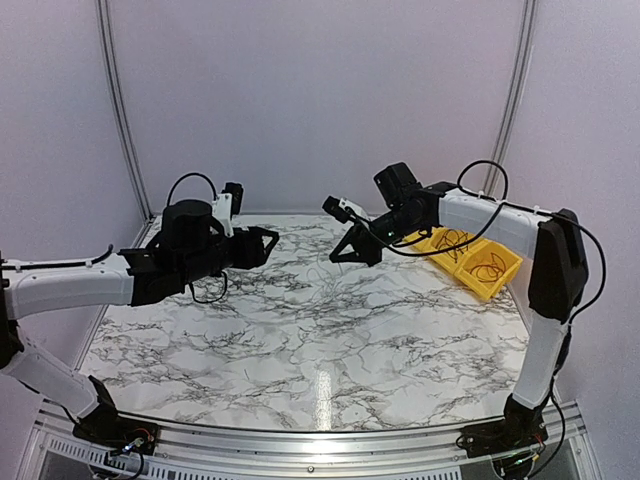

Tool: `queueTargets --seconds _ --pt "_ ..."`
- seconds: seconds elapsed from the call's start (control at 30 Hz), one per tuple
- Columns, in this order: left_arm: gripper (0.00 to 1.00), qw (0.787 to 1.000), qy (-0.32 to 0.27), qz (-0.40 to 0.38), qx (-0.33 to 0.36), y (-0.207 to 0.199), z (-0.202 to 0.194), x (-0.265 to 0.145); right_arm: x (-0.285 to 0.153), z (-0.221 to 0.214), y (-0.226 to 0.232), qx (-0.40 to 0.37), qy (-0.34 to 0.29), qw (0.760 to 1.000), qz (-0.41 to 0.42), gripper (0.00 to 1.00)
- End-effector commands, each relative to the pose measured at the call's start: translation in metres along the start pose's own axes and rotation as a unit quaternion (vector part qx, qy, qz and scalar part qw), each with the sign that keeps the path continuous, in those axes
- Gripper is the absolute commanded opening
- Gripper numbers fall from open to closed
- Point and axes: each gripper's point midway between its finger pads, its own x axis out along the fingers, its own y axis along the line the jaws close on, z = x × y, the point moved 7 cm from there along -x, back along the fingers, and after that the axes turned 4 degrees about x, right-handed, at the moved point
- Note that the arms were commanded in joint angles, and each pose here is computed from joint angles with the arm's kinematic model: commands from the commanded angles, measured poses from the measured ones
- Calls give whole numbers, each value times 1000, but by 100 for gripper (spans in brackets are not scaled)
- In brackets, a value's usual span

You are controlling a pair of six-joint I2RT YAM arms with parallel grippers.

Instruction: Untangle the cables

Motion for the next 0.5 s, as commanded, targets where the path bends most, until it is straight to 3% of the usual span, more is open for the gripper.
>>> queueTargets --seconds 0.0,0.47 --pt "62 999 21 -4 -42 -5 -25 16 2 8 4 6 -41 999 18 0" --pt "65 997 64 -31 -38 -45 -73 70 14 -8 0 38 -33 998 27 0"
